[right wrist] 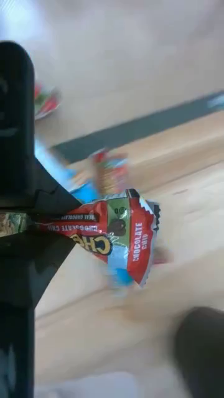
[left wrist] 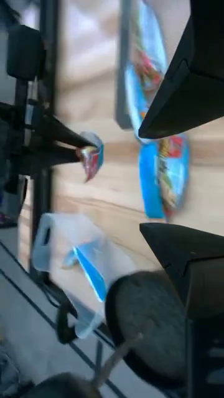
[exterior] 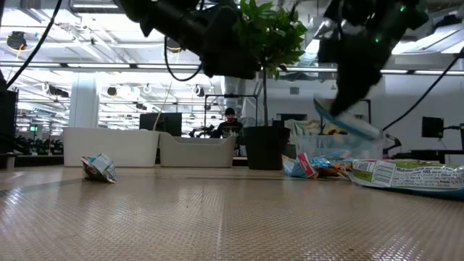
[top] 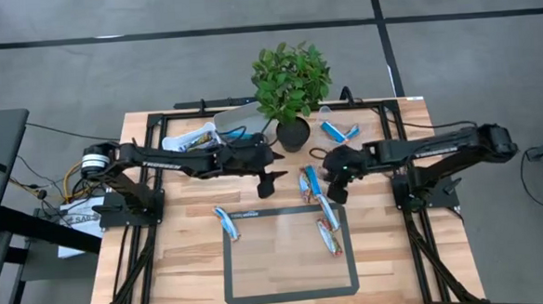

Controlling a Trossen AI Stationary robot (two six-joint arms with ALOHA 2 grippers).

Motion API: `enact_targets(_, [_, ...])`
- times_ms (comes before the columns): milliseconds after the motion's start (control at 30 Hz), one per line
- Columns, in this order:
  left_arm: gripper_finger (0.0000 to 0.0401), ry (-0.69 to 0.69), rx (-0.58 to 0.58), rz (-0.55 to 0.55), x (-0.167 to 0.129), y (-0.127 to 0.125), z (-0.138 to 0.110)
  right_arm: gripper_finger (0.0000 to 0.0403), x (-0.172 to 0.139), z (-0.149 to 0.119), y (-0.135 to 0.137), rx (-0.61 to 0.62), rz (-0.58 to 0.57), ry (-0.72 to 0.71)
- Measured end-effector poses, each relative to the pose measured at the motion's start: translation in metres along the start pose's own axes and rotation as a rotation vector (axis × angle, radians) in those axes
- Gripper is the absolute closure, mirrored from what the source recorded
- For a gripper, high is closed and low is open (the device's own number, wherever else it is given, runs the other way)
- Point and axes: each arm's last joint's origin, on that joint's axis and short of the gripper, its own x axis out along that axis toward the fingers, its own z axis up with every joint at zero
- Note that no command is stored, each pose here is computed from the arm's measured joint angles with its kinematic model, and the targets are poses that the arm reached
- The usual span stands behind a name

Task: Pick and place Granola Bars by type
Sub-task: Put the red granola bar into the gray bin

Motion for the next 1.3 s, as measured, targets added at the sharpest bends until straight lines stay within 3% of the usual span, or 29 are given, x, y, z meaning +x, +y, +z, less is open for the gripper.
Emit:
enact_targets(167, [0.0173,-0.138,-0.079,-0.044,0.000,0.001,-0.007,0.0375,-0.015,0.017,0.009,-0.008,0.037,-0.236])
enact_targets(333, [0.0173,-0.211,-0.135,-0.078,-0.002,-0.001,-0.013,0.0378,-0.025,0.025,0.015,-0.036,-0.018,-0.385])
enact_targets(533, [0.0173,-0.266,-0.128,-0.102,-0.004,-0.005,-0.009,0.0377,-0.030,0.041,0.020,-0.052,-0.018,-0.569])
enact_targets(1033, [0.0173,-0.379,-0.112,-0.098,-0.007,-0.006,0.001,0.0381,-0.046,0.059,0.034,-0.124,0.042,-0.834])
enact_targets(1300, [0.0173,-0.454,-0.114,-0.135,-0.010,-0.007,0.007,0.0382,-0.035,0.066,0.047,-0.195,0.050,-0.895])
